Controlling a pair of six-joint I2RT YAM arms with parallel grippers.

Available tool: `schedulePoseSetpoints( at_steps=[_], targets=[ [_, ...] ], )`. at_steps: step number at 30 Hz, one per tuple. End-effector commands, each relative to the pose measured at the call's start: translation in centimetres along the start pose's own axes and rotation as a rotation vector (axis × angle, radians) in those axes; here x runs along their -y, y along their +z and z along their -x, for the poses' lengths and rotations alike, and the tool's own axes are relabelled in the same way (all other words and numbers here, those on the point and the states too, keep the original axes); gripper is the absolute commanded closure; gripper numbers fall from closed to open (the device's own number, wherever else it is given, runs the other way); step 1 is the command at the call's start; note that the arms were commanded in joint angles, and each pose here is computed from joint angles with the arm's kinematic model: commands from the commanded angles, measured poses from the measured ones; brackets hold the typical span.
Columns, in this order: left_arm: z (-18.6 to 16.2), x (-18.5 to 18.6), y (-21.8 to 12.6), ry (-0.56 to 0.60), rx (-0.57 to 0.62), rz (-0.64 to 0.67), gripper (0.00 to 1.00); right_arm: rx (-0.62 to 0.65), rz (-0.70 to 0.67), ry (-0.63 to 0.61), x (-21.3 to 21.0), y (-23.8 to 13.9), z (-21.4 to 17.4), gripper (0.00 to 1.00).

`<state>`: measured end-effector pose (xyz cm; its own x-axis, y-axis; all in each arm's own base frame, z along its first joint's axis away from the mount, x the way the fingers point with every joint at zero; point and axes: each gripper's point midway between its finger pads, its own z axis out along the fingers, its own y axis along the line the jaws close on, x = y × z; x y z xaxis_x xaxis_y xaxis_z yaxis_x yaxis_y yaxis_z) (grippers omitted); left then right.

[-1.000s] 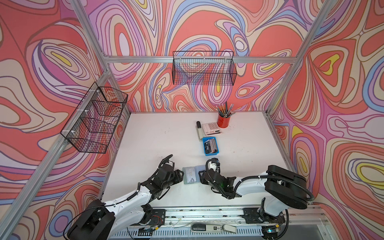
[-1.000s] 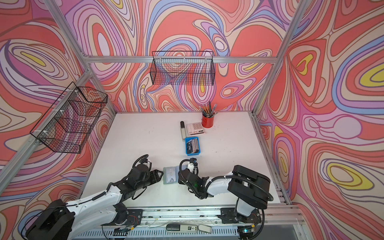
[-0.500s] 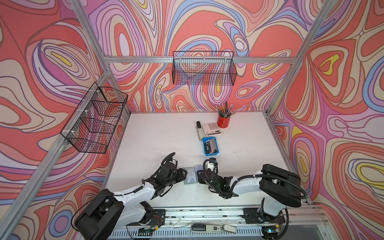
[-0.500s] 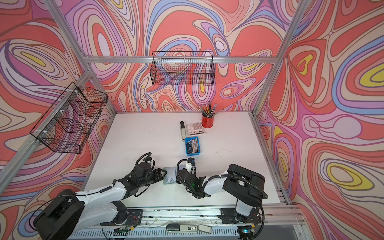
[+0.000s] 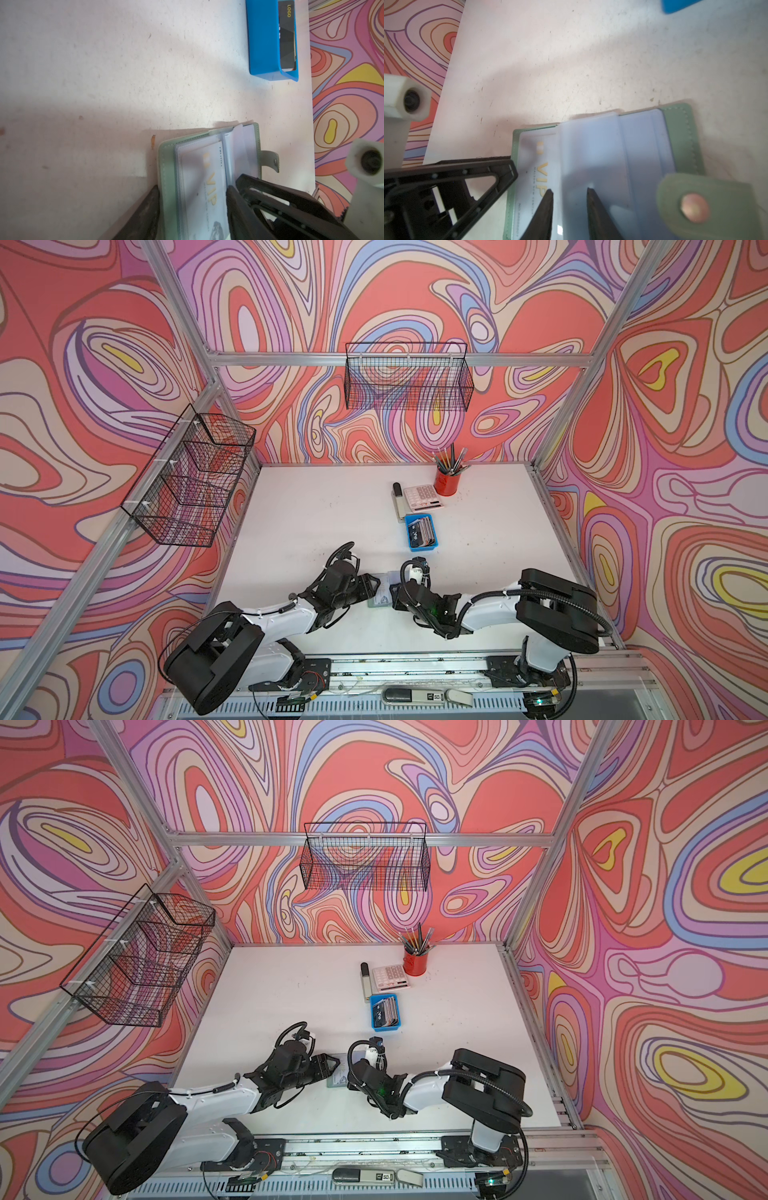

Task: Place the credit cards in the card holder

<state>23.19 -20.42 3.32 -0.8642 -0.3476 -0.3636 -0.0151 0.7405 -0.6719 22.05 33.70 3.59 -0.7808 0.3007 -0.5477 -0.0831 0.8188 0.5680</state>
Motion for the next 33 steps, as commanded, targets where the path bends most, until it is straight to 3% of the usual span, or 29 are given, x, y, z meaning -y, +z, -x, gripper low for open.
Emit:
schedulePoseSetpoints(
  at_steps=[1,8,25,33],
  targets=[
    [-2.3,-2.4,-0.2,-0.027,-0.085,0.077,0.46,0.024,-0.025,-0.018,0.4,-1.3,0.8,0.70],
    [-2.1,-2.5,-0.3,-0.027,-0.074,0.089,0.46,0.100,-0.105,-0.007,3.0,-3.6,2.4,0.64],
    [-2.3,-2.4,-0.3,-0.030,-0.084,0.076,0.46,-0.020,-0.084,-0.028,2.2,0.1,-1.0,0.62],
    [-2.3,-2.4,-0.3,-0.028,-0.081,0.077,0.46,0.031,-0.098,-0.038,1.9,-1.8,0.9,0.62]
  ],
)
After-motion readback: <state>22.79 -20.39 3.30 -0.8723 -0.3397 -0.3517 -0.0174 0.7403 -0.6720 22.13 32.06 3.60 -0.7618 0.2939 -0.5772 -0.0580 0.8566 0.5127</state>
